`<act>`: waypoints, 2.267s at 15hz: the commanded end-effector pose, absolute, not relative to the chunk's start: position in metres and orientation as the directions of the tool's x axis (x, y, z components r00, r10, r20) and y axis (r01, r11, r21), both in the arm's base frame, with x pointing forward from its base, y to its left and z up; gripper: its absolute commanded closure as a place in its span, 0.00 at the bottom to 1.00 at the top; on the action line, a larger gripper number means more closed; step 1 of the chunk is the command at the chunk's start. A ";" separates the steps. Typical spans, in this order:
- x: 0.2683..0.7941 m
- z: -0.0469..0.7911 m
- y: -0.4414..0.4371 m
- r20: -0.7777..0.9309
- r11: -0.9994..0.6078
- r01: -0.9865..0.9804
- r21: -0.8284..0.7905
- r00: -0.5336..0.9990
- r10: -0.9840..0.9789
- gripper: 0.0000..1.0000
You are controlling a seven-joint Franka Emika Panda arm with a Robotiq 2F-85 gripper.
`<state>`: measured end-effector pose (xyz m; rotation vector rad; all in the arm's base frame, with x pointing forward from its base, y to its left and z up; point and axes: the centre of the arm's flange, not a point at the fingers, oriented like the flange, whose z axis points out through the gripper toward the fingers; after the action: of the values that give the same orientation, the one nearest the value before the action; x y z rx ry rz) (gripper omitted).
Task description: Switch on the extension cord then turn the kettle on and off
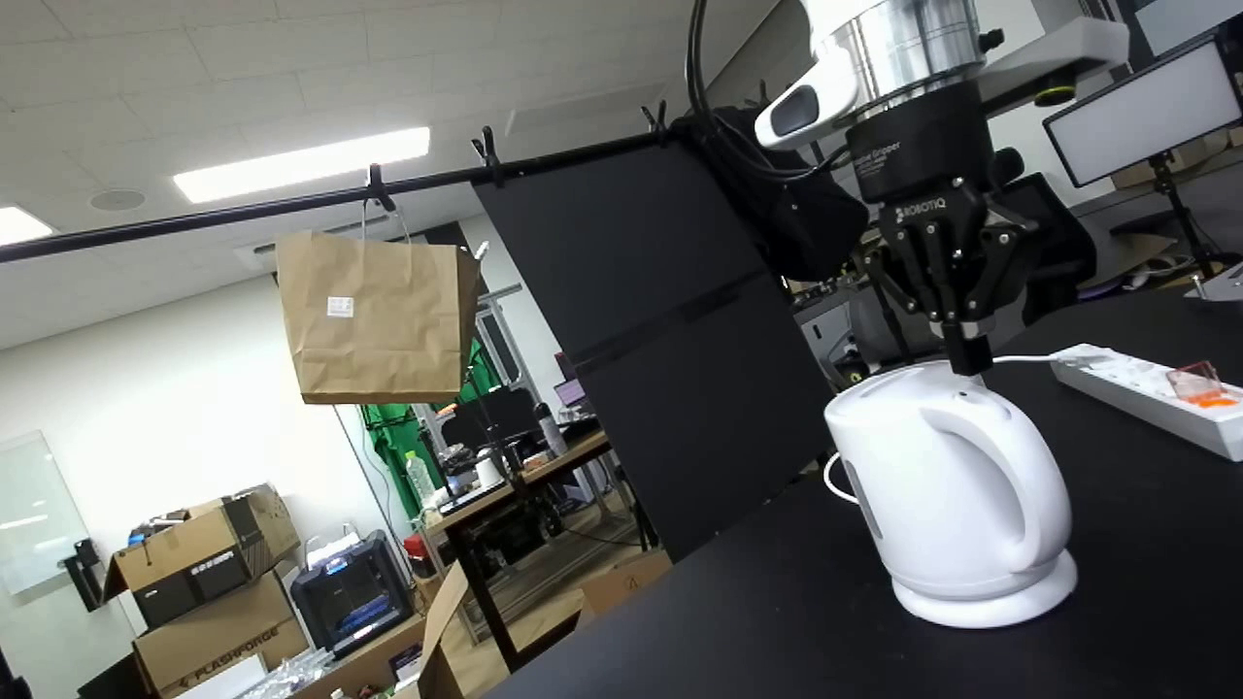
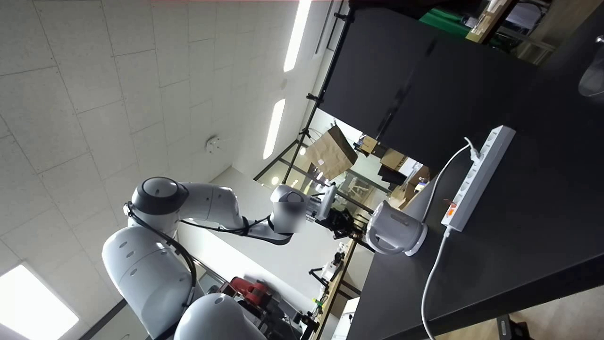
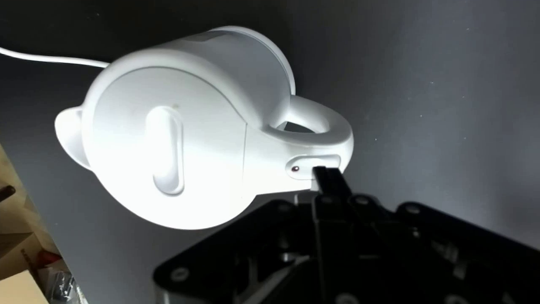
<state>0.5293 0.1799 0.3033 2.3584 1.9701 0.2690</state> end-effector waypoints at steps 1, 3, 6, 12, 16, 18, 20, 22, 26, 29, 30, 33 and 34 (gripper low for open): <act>0.541 0.309 0.180 0.105 -0.187 0.976 0.115 0.175 0.979 1.00; 0.544 0.309 0.181 0.109 -0.190 0.977 0.095 0.179 0.978 1.00; 0.547 0.307 0.181 0.115 -0.193 0.979 0.063 0.185 0.976 1.00; 0.554 0.303 0.180 0.116 -0.200 0.980 0.014 0.197 0.974 1.00; 0.557 0.299 0.180 0.114 -0.202 0.979 0.007 0.200 0.973 1.00; 0.558 0.297 0.180 0.113 -0.202 0.979 0.005 0.200 0.973 1.00; 0.559 0.295 0.181 0.112 -0.203 0.979 0.000 0.202 0.973 1.00; 0.559 0.293 0.182 0.109 -0.201 0.980 -0.005 0.200 0.974 1.00; 0.559 0.291 0.183 0.104 -0.201 0.980 -0.013 0.201 0.974 1.00; 0.559 0.291 0.184 0.100 -0.200 0.980 -0.020 0.201 0.975 1.00; 0.559 0.290 0.185 0.099 -0.199 0.980 -0.022 0.200 0.975 1.00; 0.558 0.289 0.186 0.094 -0.198 0.980 -0.031 0.200 0.975 1.00; 0.558 0.288 0.186 0.093 -0.198 0.980 -0.033 0.200 0.975 1.00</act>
<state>0.5505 0.1836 0.2853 2.4865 2.0342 0.0948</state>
